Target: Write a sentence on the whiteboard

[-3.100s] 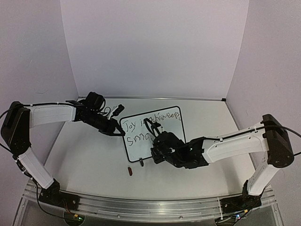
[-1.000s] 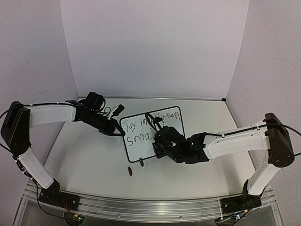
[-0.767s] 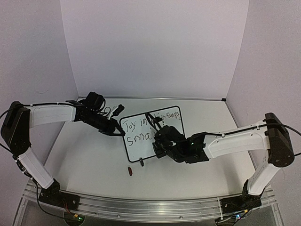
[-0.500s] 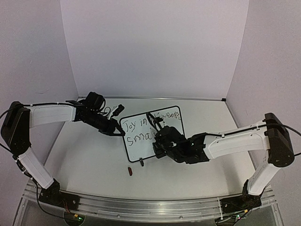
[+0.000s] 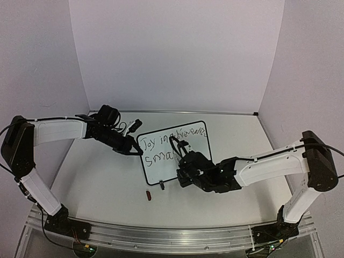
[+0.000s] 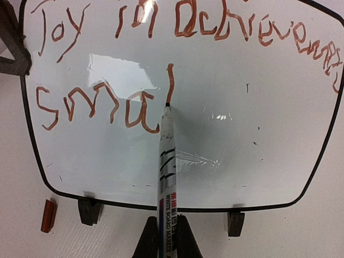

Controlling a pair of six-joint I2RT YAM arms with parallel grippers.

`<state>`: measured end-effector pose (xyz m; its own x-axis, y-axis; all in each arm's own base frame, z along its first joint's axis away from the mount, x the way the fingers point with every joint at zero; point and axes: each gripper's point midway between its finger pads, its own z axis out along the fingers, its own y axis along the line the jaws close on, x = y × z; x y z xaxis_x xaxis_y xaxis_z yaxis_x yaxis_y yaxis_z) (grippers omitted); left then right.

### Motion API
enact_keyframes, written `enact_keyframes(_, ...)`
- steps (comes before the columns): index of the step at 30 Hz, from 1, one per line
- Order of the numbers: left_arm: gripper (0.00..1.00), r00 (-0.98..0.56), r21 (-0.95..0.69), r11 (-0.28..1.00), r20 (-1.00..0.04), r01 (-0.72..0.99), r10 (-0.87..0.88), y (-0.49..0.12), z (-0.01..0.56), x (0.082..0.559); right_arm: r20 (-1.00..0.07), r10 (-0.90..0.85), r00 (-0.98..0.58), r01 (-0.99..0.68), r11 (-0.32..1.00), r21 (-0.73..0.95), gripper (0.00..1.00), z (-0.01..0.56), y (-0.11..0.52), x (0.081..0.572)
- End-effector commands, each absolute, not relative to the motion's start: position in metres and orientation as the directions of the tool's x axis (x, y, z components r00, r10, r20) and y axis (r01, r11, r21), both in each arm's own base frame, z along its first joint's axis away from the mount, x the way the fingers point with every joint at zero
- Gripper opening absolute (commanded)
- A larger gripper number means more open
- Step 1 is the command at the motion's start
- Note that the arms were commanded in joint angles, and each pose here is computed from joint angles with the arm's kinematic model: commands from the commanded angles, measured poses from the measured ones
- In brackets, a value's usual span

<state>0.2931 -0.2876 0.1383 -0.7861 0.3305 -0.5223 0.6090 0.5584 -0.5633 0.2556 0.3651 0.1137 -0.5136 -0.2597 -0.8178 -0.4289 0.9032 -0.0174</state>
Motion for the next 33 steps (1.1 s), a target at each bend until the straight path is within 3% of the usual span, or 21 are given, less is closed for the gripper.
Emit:
enact_keyframes(1,0.00,-0.770,-0.500,0.611,-0.549,0.614,0.324,-0.281,0.142,0.307,-0.810,-0.240,-0.536,-0.418,0.909,0.008,0.00,0.112,0.359,0.246)
enact_keyframes(10,0.00,-0.769,-0.500,0.610,-0.552,0.615,0.323,-0.282,0.143,0.307,-0.811,-0.233,-0.536,-0.382,0.924,-0.013,0.00,0.113,0.347,0.242)
enact_keyframes(22,0.00,-0.767,-0.497,0.610,-0.554,0.617,0.324,-0.282,0.143,0.307,-0.868,-0.260,-0.424,-0.385,0.919,-0.087,0.00,0.163,0.361,0.263)
enact_keyframes(33,0.00,-0.769,-0.498,0.611,-0.551,0.616,0.326,-0.282,0.142,0.307,-0.865,-0.262,-0.429,-0.397,0.914,-0.080,0.00,0.160,0.365,0.282)
